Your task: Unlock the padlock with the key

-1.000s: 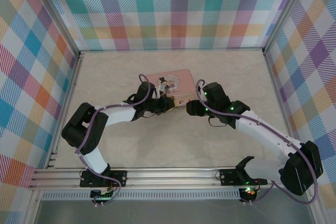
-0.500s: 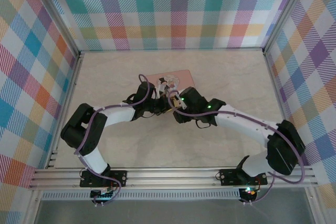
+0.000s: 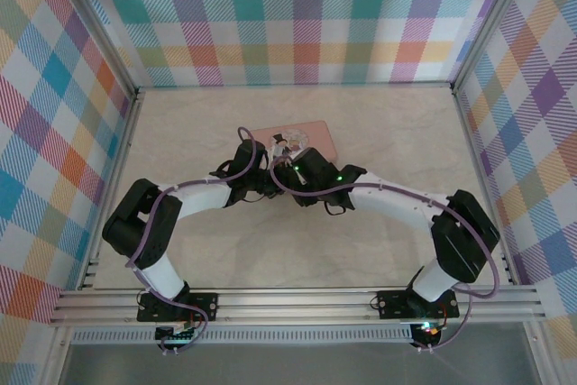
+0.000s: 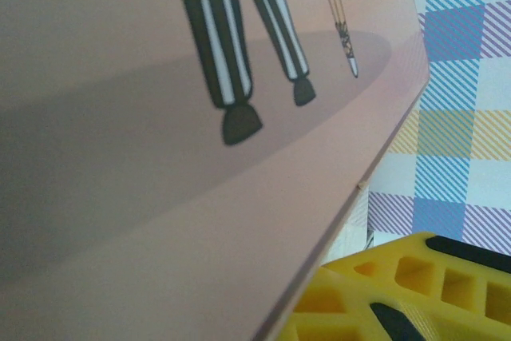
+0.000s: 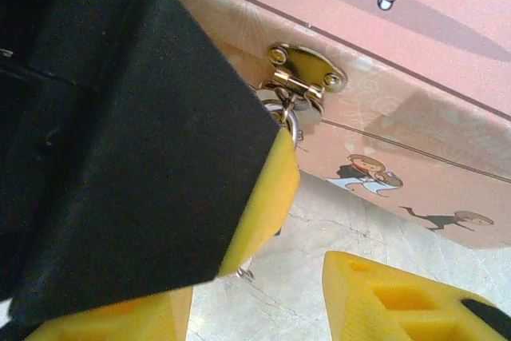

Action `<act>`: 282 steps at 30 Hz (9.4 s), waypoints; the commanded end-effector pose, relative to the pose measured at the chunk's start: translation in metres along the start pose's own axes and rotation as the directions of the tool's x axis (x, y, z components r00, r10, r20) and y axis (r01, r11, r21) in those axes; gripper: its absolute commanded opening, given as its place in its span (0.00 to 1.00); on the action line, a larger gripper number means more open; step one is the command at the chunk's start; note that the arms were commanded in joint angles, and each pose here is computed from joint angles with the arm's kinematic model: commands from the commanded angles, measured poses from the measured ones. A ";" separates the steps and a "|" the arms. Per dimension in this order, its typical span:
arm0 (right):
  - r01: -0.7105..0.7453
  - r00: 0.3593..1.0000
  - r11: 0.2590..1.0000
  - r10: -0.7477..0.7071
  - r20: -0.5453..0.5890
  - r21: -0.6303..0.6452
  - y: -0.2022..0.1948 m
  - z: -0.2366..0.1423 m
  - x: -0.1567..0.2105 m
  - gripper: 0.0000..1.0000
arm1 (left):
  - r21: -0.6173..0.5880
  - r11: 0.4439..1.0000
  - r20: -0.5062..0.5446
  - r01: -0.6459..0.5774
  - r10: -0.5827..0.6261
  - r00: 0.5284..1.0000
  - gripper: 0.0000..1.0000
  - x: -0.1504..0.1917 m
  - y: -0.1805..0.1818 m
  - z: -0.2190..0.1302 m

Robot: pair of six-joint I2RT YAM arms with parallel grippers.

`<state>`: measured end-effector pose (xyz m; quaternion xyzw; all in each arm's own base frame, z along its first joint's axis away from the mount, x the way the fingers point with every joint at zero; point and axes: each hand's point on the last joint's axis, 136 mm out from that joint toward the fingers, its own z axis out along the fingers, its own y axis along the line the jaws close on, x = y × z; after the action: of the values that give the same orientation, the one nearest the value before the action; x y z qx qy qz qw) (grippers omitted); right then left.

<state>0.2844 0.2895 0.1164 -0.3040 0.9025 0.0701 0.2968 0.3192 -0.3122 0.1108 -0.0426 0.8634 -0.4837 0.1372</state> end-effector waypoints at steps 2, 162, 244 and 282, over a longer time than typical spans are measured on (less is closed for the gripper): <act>0.032 0.999 0.999 -0.032 0.016 -0.007 0.005 0.002 -0.009 0.48 | 0.089 0.995 0.019 -0.050 0.049 0.999 0.06 -0.010 -0.036 -0.012; 0.748 0.664 0.656 -0.741 0.100 -0.097 0.032 0.044 0.016 0.00 | -0.341 0.937 0.361 0.078 0.054 0.931 0.59 -0.102 0.093 -0.082; 0.428 0.862 0.904 -0.415 0.289 0.022 -0.002 -0.064 -0.039 0.00 | -0.266 0.964 0.373 -0.018 0.120 0.920 1.00 -0.071 0.019 -0.165; -0.183 0.856 0.875 0.366 -0.365 0.448 -0.233 0.002 0.102 0.00 | -0.295 0.954 0.302 0.049 0.045 0.952 1.00 -0.049 0.039 -0.159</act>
<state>0.3479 0.0551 0.0629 -0.1141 0.9764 -0.1348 0.1246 0.3219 -0.1571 0.1707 -0.1304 0.8951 -0.3421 0.2544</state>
